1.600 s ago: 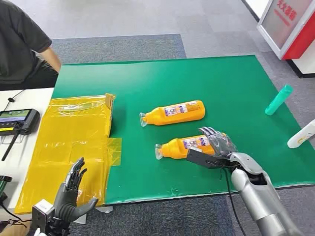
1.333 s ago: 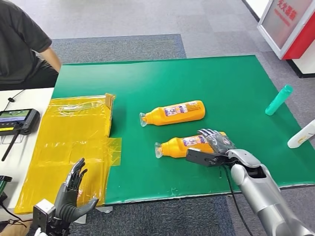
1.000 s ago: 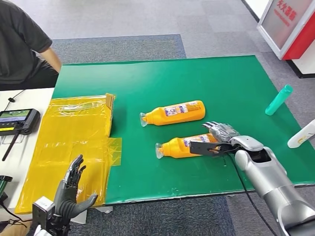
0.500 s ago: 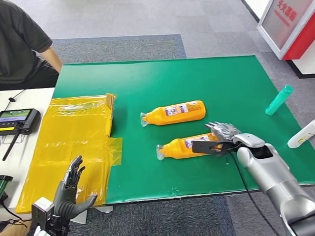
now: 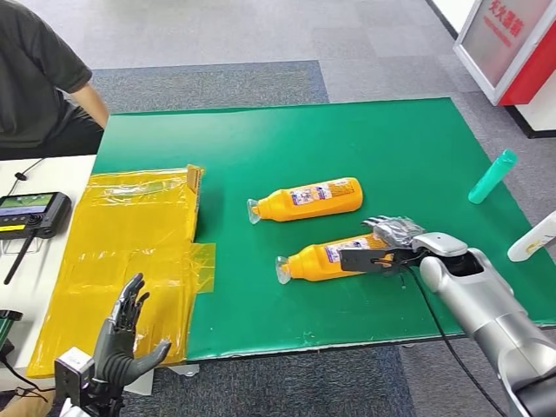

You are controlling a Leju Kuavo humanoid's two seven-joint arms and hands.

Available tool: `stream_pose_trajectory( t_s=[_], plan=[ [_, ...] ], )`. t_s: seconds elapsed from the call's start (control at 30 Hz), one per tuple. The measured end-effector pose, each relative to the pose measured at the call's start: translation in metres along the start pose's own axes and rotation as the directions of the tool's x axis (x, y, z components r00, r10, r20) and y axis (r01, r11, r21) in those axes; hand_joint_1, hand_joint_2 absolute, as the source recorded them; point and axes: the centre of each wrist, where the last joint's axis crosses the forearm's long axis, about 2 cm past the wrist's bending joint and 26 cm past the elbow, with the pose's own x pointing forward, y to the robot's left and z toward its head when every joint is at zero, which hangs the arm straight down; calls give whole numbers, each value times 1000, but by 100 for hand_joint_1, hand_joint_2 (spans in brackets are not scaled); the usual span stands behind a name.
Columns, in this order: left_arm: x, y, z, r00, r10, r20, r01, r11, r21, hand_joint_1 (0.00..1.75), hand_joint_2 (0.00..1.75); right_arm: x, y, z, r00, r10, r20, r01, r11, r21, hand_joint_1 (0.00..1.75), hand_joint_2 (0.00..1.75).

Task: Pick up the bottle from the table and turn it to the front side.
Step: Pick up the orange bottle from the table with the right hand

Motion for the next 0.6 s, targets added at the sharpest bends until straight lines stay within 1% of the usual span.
stream_pose_trajectory(
  t_s=[0.23, 0.6],
  plan=[
    [0, 1, 0, 1000, -3, 2, 3, 1000, 4, 0, 175, -2, -3, -2, 1000, 9, 15, -9, 999, 46, 175, 175],
    [0, 0, -1, 1000, -1, 3, 1, 1000, -1, 0, 175, -5, -5, -4, 1000, 26, 14, -27, 998, 64, 175, 175]
  ],
)
